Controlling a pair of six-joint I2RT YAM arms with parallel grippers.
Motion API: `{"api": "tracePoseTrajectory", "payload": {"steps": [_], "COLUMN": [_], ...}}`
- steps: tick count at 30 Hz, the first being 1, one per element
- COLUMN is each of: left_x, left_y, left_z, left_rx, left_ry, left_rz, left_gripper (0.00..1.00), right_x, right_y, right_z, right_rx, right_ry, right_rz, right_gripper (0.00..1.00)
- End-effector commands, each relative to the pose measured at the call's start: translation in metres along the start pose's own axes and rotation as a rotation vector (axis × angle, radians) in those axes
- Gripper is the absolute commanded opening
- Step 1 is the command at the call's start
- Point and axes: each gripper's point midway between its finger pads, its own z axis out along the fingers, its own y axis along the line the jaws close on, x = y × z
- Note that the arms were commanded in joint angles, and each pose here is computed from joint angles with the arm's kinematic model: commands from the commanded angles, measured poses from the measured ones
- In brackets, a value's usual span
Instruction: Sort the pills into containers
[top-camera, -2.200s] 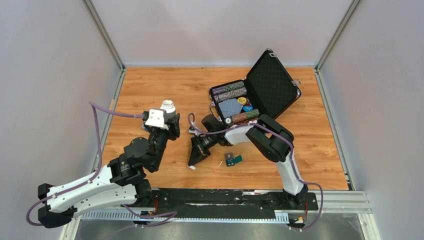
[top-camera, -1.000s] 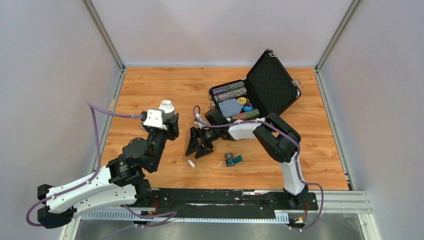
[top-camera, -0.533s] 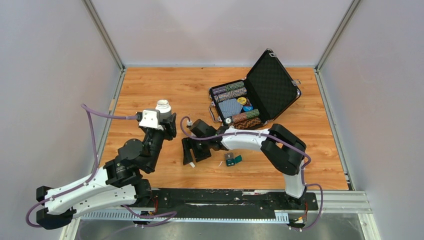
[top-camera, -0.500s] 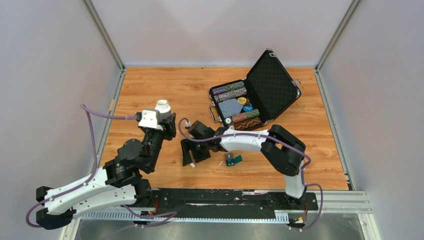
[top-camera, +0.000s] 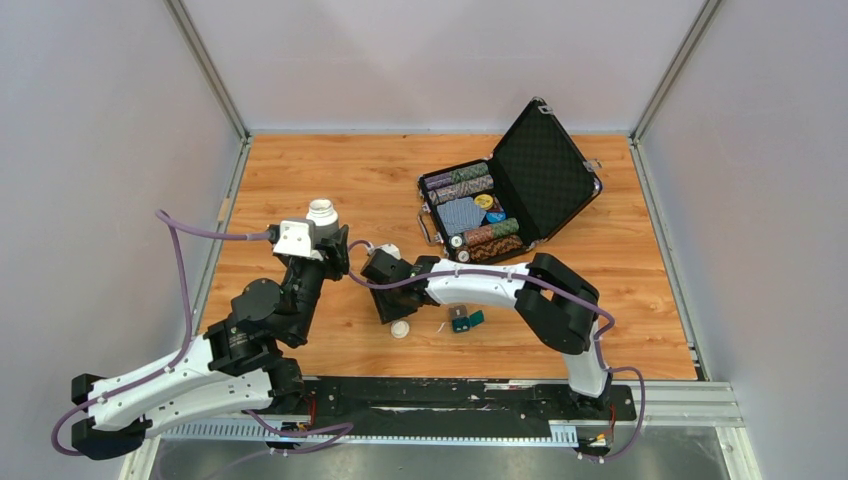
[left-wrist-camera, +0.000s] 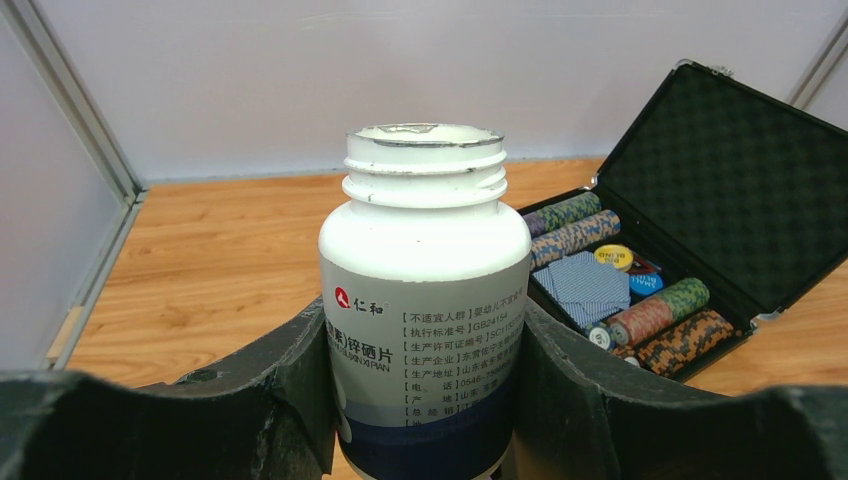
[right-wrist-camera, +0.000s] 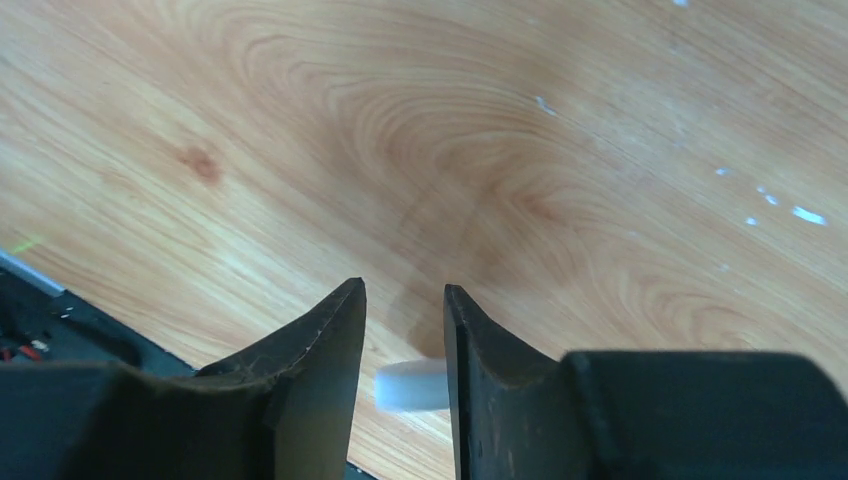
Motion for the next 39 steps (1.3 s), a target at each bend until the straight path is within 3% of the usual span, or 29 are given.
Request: {"api": "tracePoseTrajectory", "payload": {"steps": [1,7,12,16,22,30,39], "left_x": [-0.016,-0.016,-0.016,-0.016,-0.016,-0.016,-0.015], "left_y": [0.004,0.004,0.004,0.004,0.004,0.003,0.002], "left_z": [0.0,-0.001,-0.001,-0.002,-0.001,-0.001,0.0], "left_rx": [-0.017,-0.015,-0.012,-0.011,-0.009,-0.009,-0.01], "left_ry": [-0.031,-0.029,-0.028,-0.027,-0.029,-0.032,-0.029], "left_rz": [-0.052,-0.058,-0.063,-0.063,-0.068,-0.068,-0.063], "left_gripper": [0.0,0.0,0.0,0.0,0.0,0.0,0.0], "right_x": [-0.002,0.0,-0.002,-0.007,0.001,0.036,0.045], "right_y": [-0.014,-0.013,-0.017,-0.016,-0.016,-0.019,-0.028], "right_z": [-0.005,-0.009,-0.016,-0.031,-0.05,-0.035,-0.023], "right_rx": [0.072,0.054,0.066,0.064,0.073,0.133,0.182], "right_ry": [-0.021,-0.025,-0.045,-0.086,-0.121,-0.039,-0.012], "right_rz": [-0.027,-0.017,-0.014,-0.025,-0.068,-0.106,-0.098], "right_gripper": [0.34,0.3,0.48,0.51,0.45,0.39,0.33]}}
